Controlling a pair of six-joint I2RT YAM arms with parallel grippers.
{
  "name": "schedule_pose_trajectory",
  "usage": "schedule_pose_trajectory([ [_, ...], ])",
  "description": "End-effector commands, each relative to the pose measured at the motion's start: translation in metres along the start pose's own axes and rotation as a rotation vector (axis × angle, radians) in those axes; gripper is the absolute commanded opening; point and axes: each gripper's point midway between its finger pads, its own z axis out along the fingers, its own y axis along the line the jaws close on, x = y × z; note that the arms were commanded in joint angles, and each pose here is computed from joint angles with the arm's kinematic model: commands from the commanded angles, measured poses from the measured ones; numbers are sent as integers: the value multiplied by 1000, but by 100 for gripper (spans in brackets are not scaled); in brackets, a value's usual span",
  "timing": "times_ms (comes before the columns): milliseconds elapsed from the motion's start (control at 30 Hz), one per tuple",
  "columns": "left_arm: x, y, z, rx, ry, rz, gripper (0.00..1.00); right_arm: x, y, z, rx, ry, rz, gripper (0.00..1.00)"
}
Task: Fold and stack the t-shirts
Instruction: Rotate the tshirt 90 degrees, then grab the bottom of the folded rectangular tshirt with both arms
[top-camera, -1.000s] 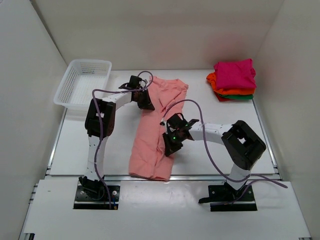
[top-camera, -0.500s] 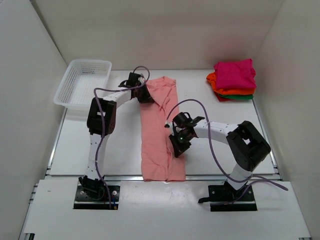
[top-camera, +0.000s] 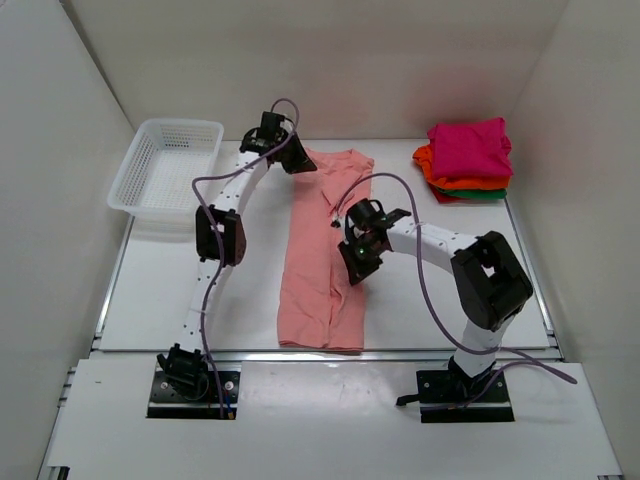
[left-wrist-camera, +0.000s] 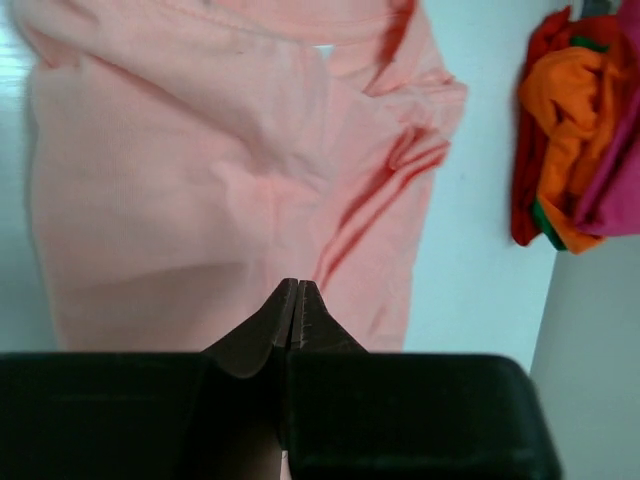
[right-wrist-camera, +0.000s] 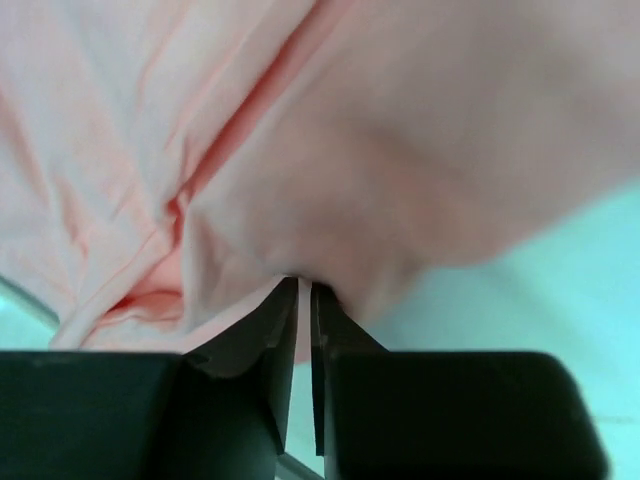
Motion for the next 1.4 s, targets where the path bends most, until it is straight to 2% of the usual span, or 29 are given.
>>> schedule_pose_trajectory([
  [0,-45,-87,-108,111,-106,101,9,-28,-21,-39,129,-80,-71,11],
  [33,-46,-97,-134,93,-121,140,9,-28,-16,-49,130,-98,-77,15],
  [100,-28,-102,-165,49,-87,202,12,-30,-4,-68,114,-153,-62,34],
  [133,-8,-94,-180,15,-43,215,13,-27,4,-78,87,-188,-26,39],
  [167,0,-96,-189,26,-43,233,14,-15,6,-74,70,-183,37,48],
  [200,26,-87,-203,32,-20,217,15,-14,15,-84,41,-225,62,54],
  [233,74,-63,-221,18,43,160,16,-2,17,-88,12,-247,147,54],
  [267,82,-65,-225,72,-4,139,18,18,14,-75,-4,-230,260,56],
  [300,116,-45,-241,91,-30,128,19,23,19,-83,-35,-280,294,55],
  [333,158,-17,-254,68,-9,69,21,37,21,-81,-72,-312,377,55],
  [367,173,-5,-257,47,-23,76,22,58,20,-66,-79,-301,462,56],
  [400,211,14,-266,13,24,80,26,74,21,-63,-86,-319,535,57],
  [433,233,34,-272,-39,35,102,29,71,25,-70,-96,-391,534,60],
  [467,265,49,-272,-76,93,124,29,85,21,-60,-77,-394,604,60],
  [500,278,44,-277,-51,87,148,31,96,21,-57,-84,-412,655,62],
  [567,316,65,-282,-29,102,75,40,104,22,-56,-110,-473,691,64],
  [767,337,97,-294,-21,-24,-34,42,122,15,-38,-101,-489,803,69],
  [900,352,104,-289,5,-35,-113,43,129,24,-20,-114,-460,862,68],
  [1033,367,105,-286,44,-17,-152,46,133,44,-10,-113,-414,851,66],
  [1133,372,109,-288,-1,7,-125,44,134,54,-4,-79,-387,843,65],
  [1367,385,101,-281,21,56,-108,47,136,67,6,-62,-323,809,61],
])
